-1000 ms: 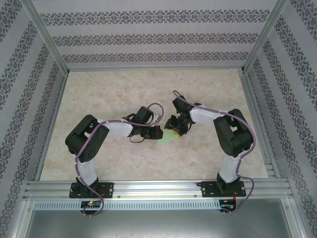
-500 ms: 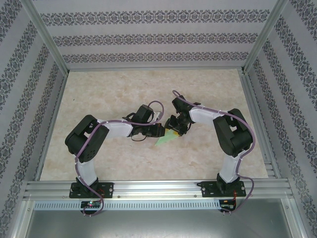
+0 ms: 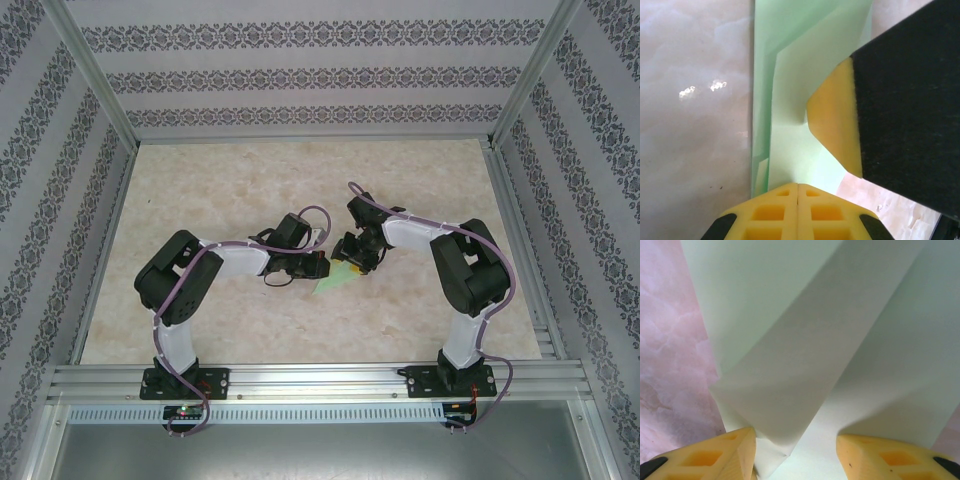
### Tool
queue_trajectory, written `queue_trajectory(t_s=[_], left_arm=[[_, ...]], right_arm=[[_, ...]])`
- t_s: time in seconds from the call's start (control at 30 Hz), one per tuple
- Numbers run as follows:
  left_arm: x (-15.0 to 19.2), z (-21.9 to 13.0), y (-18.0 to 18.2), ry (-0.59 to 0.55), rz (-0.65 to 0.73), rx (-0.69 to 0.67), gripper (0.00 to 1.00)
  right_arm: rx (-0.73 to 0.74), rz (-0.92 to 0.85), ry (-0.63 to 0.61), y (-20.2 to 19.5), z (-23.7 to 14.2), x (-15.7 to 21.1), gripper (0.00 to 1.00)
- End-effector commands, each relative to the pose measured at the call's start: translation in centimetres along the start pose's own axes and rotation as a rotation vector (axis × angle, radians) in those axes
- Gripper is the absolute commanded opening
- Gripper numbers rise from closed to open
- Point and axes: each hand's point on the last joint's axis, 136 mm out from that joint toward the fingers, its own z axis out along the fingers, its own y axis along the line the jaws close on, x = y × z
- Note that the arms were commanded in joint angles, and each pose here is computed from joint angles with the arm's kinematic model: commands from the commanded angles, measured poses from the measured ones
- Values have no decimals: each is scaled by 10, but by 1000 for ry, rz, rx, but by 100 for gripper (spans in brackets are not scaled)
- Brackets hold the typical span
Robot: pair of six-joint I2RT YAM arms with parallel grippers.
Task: Fold a paper plane with a square sheet of paper (pick it up from the middle)
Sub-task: Fourth fold the wing at the center of the table.
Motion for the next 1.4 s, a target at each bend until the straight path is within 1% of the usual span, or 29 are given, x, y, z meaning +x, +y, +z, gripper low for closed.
queue_trajectory(t_s=[0.0,0.33,0.6,0.7,0.87,1.03,1.2,1.37], left_arm=[[3,6,5,19,6,-36,6],[8,5,16,32,-12,-86,4],[13,9,20,64,-13,-97,3],[14,9,21,73,-6,-103,3],[13,6,20,74,13,-108,4],[6,3,7,60,29,-65,5],[-9,-7,-19,1,42,15,9],[-12,-11,-25,-20,35,40,10]], right_arm=[[273,38,80,-79,48,25,52],[256,31,68,-74,45,22,54],[202,19,31,-58,29,14,54],[178,11,9,-50,20,11,52],[222,26,20,-63,24,12,47],[265,42,35,-75,32,15,45],[280,48,43,-79,36,16,44],[287,51,51,-82,40,17,44]])
